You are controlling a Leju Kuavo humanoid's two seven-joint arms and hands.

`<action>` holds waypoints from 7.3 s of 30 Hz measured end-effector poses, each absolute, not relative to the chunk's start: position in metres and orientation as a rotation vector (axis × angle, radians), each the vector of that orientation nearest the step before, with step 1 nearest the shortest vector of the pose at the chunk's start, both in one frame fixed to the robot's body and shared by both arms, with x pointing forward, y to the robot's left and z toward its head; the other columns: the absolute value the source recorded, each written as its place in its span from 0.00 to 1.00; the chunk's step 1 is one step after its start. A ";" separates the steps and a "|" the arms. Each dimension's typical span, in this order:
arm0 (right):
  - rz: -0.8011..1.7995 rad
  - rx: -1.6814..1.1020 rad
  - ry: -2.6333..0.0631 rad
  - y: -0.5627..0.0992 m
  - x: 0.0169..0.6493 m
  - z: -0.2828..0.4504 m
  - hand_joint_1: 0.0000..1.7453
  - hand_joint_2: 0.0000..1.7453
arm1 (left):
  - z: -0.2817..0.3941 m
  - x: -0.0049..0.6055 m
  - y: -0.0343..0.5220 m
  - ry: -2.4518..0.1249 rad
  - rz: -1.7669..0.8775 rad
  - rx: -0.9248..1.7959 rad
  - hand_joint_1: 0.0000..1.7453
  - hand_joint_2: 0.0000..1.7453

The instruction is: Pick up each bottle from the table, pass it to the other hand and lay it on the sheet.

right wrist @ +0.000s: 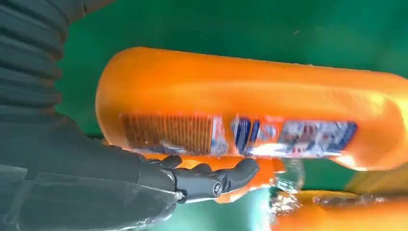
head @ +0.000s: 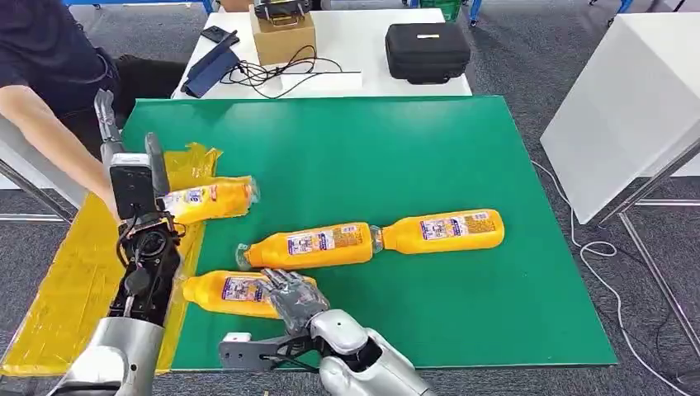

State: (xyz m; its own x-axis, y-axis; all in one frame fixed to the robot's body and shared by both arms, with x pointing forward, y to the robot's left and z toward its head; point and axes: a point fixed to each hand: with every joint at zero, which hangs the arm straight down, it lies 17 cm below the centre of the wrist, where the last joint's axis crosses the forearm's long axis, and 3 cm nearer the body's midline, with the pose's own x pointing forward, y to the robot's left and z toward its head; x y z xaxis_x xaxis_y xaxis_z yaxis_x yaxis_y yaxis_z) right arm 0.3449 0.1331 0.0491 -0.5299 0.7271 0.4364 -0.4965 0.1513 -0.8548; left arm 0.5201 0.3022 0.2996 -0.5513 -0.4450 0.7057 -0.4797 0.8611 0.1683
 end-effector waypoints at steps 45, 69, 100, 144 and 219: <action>1.622 -0.323 -1.166 0.089 0.380 -0.014 1.00 1.00 | 0.330 0.508 0.267 -2.362 0.123 0.505 0.00 0.00; 0.948 -0.102 -1.662 0.030 0.399 0.127 1.00 1.00 | 0.274 0.478 0.362 -2.208 0.330 0.475 0.00 0.00; 0.684 -0.246 -1.752 -0.044 0.440 0.145 1.00 1.00 | 0.213 0.445 0.290 -2.001 0.314 -0.348 0.00 1.00; 0.902 0.042 -1.755 0.121 0.415 0.168 1.00 1.00 | 0.229 0.426 0.163 -1.842 0.348 -0.882 0.00 1.00; 0.609 -0.004 -1.903 -0.021 0.429 0.215 0.00 0.00 | 0.222 0.470 0.255 -2.100 -0.754 1.238 1.00 1.00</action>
